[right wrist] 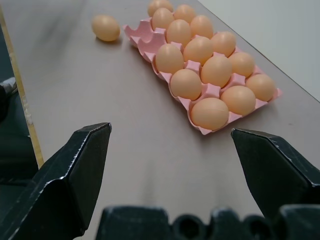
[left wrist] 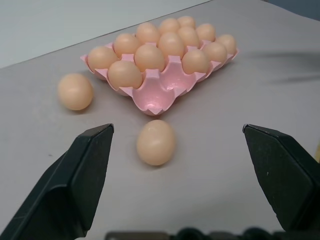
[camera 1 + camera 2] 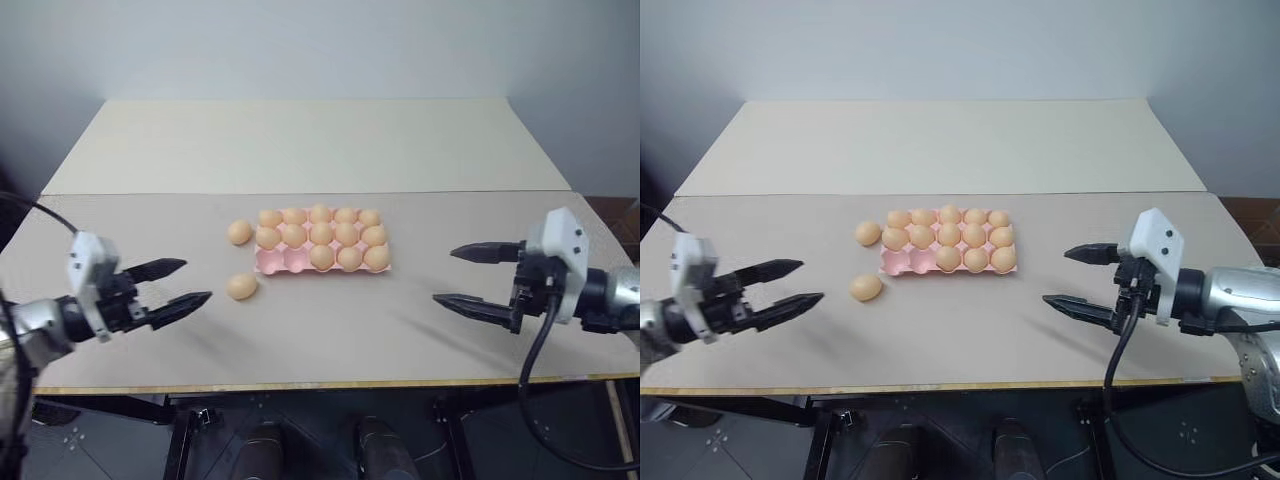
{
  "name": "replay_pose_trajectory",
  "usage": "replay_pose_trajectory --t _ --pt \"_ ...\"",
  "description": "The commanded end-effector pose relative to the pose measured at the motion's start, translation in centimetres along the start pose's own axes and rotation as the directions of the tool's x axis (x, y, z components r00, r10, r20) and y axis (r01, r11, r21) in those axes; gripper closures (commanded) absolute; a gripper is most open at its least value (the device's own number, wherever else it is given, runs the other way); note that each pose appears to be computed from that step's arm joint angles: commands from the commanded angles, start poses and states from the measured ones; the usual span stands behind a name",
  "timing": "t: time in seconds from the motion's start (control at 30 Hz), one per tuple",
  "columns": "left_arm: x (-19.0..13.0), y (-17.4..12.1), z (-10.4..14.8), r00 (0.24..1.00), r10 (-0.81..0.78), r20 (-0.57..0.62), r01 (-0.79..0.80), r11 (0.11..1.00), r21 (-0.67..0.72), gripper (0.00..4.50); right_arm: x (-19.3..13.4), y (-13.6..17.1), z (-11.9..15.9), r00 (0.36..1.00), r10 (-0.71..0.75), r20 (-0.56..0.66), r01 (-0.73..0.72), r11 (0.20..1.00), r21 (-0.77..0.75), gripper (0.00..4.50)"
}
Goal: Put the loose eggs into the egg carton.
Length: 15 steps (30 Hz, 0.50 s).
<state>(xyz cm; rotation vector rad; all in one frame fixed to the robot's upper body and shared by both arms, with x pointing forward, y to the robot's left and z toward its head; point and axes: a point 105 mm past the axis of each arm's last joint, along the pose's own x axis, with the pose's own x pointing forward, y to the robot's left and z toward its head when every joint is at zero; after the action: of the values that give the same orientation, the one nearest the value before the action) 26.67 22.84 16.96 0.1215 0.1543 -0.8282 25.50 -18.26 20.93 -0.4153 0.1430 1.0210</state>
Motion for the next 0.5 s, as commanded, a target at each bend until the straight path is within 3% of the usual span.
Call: replay_pose_trajectory --t 0.03,0.37,0.5 --pt "1.8 1.2 -0.7 0.999 0.046 -0.018 -0.044 0.994 0.095 0.0 0.5 0.1 1.5 0.998 -0.007 0.056 0.01 0.998 -0.068 0.02" --pt "7.0 1.5 -4.3 0.995 -0.02 -0.097 0.034 0.989 0.143 0.0 1.0 2.3 2.4 0.993 0.074 0.097 -0.061 0.99 -0.124 0.02" --pt "7.5 2.4 -4.9 0.992 0.02 -0.124 0.0 0.986 0.164 0.88 0.9 2.7 2.7 0.991 0.073 0.108 -0.061 0.992 -0.113 0.0"
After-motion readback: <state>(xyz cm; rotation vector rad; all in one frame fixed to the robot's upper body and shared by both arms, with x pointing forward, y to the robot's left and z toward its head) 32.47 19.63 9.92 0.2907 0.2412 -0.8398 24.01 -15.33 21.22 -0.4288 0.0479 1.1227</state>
